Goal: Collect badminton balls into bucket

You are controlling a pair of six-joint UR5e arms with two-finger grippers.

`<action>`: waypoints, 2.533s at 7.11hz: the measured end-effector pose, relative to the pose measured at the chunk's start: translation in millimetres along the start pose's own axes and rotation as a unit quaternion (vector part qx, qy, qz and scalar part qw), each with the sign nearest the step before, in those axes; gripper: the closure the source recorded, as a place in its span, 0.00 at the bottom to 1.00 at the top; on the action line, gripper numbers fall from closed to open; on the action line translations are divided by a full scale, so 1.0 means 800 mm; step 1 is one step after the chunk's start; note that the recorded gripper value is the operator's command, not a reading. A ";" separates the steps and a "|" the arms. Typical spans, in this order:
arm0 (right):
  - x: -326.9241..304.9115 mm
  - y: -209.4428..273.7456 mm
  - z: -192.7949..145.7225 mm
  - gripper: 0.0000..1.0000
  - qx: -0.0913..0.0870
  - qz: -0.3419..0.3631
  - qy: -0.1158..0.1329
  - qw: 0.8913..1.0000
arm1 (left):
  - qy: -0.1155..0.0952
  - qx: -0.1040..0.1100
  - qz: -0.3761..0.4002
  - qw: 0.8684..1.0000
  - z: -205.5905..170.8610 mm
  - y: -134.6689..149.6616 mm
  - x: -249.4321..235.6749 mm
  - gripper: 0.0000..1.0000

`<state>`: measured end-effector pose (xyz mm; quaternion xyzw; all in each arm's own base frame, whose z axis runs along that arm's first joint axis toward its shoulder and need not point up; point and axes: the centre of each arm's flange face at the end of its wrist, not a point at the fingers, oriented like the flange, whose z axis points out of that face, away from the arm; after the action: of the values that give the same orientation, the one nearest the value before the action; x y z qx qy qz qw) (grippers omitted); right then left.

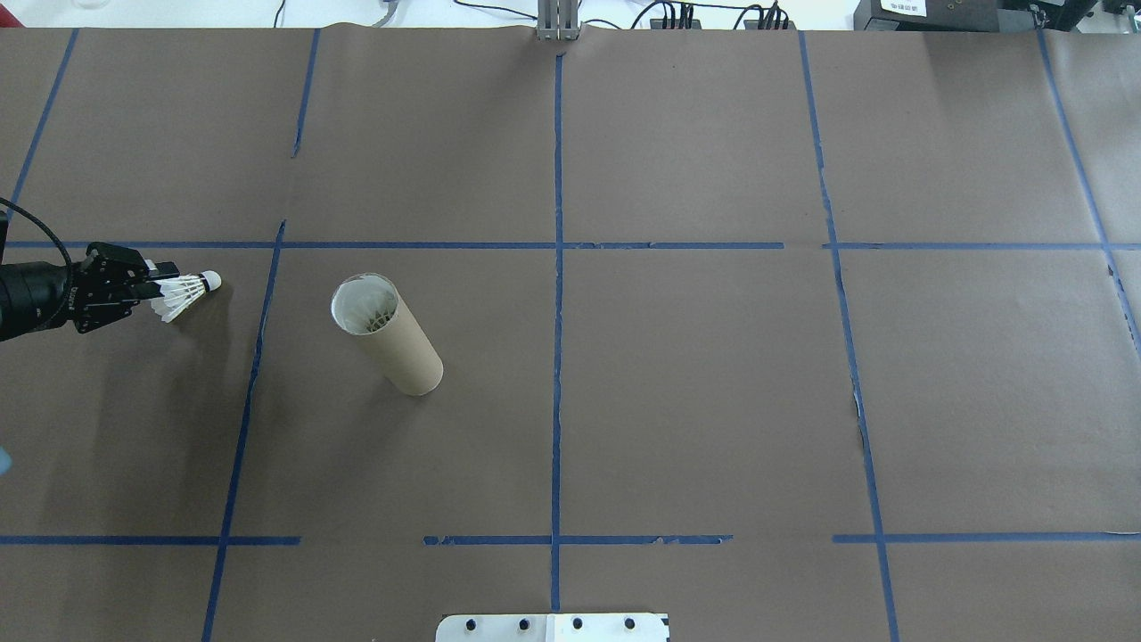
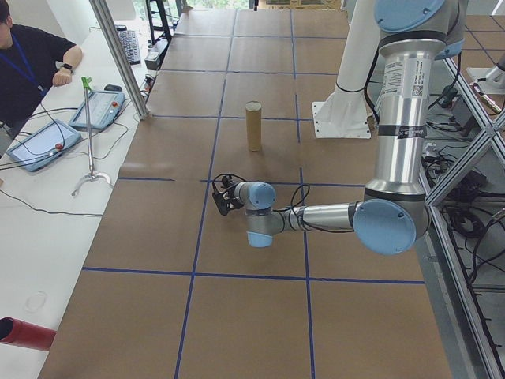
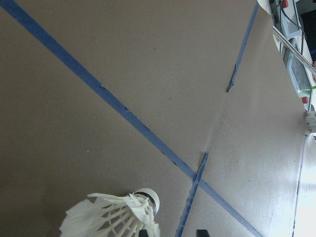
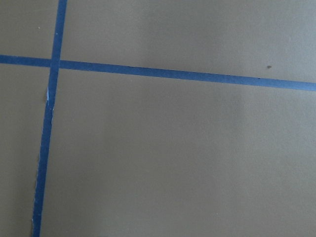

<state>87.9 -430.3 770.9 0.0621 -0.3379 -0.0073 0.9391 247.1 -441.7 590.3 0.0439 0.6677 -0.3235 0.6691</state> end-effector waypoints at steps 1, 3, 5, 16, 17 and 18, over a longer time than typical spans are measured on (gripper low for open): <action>0.000 0.000 0.000 0.00 0.000 0.000 0.000 1.000 | 0.001 -0.001 0.000 1.000 0.000 0.001 0.002 0.60; -0.001 -0.001 -0.001 0.00 0.001 0.000 -0.001 1.000 | 0.002 -0.001 0.001 1.000 -0.001 0.001 0.003 0.75; -0.001 0.000 -0.001 0.00 0.001 0.000 -0.001 1.000 | 0.001 -0.010 0.001 1.000 -0.004 0.004 0.004 1.00; -0.002 -0.001 -0.002 0.00 0.002 -0.004 -0.001 1.000 | -0.067 -0.129 -0.014 0.989 -0.089 0.055 0.102 1.00; -0.002 -0.001 -0.002 0.00 0.002 -0.004 -0.001 1.000 | -0.079 -0.132 -0.016 0.988 -0.097 0.070 0.140 1.00; -0.002 -0.001 -0.002 0.00 0.002 -0.004 -0.001 1.000 | -0.094 -0.134 -0.014 0.986 -0.108 0.091 0.183 1.00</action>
<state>87.8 -430.7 768.9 0.0649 -0.3383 -0.0103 0.9387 193.0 -397.0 419.4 -0.0858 0.6400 -0.2432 0.7239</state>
